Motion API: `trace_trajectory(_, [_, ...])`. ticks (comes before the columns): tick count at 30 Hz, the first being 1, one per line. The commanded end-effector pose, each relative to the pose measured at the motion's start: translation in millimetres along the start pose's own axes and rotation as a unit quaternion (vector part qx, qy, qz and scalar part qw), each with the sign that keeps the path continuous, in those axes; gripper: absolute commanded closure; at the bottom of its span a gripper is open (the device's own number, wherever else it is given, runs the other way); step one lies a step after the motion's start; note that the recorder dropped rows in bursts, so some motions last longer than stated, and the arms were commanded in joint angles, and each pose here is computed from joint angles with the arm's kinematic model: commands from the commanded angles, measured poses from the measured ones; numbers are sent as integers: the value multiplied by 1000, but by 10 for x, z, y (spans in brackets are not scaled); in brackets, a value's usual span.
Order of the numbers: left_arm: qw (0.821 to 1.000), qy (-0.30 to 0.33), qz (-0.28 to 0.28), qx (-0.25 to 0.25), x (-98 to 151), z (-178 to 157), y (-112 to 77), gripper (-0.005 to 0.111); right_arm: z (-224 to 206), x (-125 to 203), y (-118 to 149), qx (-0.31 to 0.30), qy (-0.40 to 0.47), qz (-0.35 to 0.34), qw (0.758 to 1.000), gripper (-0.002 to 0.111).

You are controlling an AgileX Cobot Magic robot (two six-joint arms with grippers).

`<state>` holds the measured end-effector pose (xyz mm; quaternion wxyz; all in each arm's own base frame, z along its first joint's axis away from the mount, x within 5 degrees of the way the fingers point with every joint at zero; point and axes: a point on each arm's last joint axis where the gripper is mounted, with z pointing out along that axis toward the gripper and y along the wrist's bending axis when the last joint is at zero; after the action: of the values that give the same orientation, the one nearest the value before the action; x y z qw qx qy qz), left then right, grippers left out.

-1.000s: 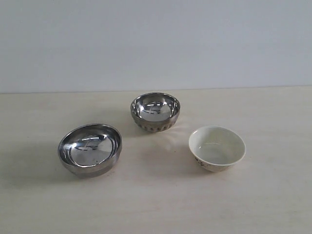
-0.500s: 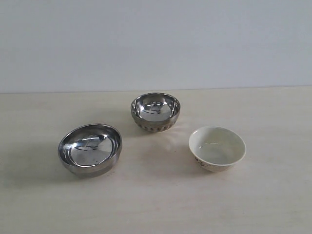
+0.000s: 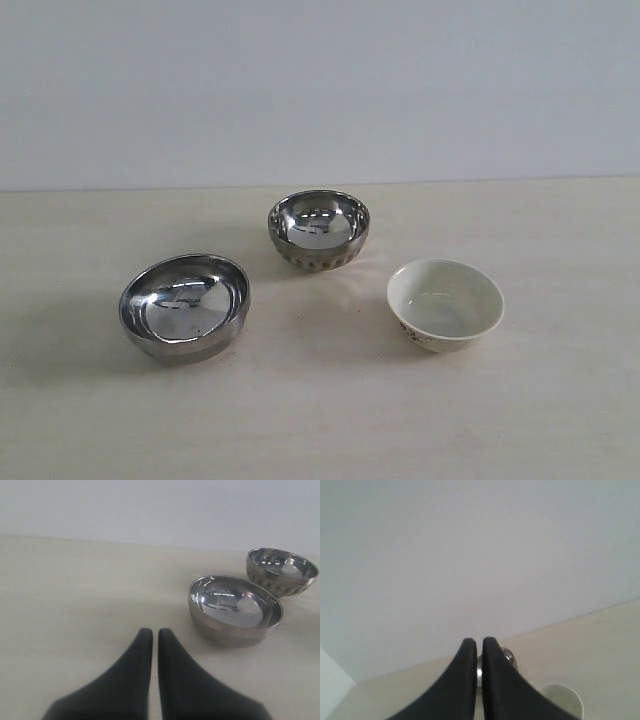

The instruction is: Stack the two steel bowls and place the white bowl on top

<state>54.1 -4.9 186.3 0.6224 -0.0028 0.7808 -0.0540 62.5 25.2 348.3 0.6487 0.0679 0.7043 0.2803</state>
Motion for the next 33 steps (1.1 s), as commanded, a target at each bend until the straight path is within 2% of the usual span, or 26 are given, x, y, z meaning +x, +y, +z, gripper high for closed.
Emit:
trace_trajectory(1, [1000,-1,0,-2,9,2,3,103,373,-64,80,-19,113,-53,992,108])
trace_trajectory(4, [1000,-1,0,-2,9,2,3,103,668,-42,73,-26,190,-46,980,107])
trace_trajectory(5, [1000,-1,0,-2,9,2,3,103,874,1,50,-36,235,-43,970,100])
trace_trajectory(8, [1000,-1,0,-2,9,2,3,103,1149,97,-12,-38,290,-29,956,91])
trace_trajectory(12, [1000,-1,0,-2,9,2,3,103,1470,337,15,-53,350,-29,935,89])
trace_trajectory(15, [1000,-1,0,-2,9,2,3,103,1674,518,151,-73,368,-44,926,89])
trace_trajectory(21, [1000,-1,0,-2,9,2,3,103,2381,1166,787,-115,418,-84,897,89])
trace_trajectory(25, [1000,-1,0,-2,9,2,3,103,2769,1516,1019,-105,452,-124,877,89])
trace_trajectory(28, [1000,-1,0,-2,9,2,3,103,2932,1598,1054,-81,460,-144,872,88])
trace_trajectory(30, [1000,-1,0,-2,9,2,3,103,3035,1613,1060,-63,463,-155,870,81])
trace_trajectory(33, [1000,-1,0,-2,9,2,3,103,3152,1672,1066,-51,473,-165,864,60])
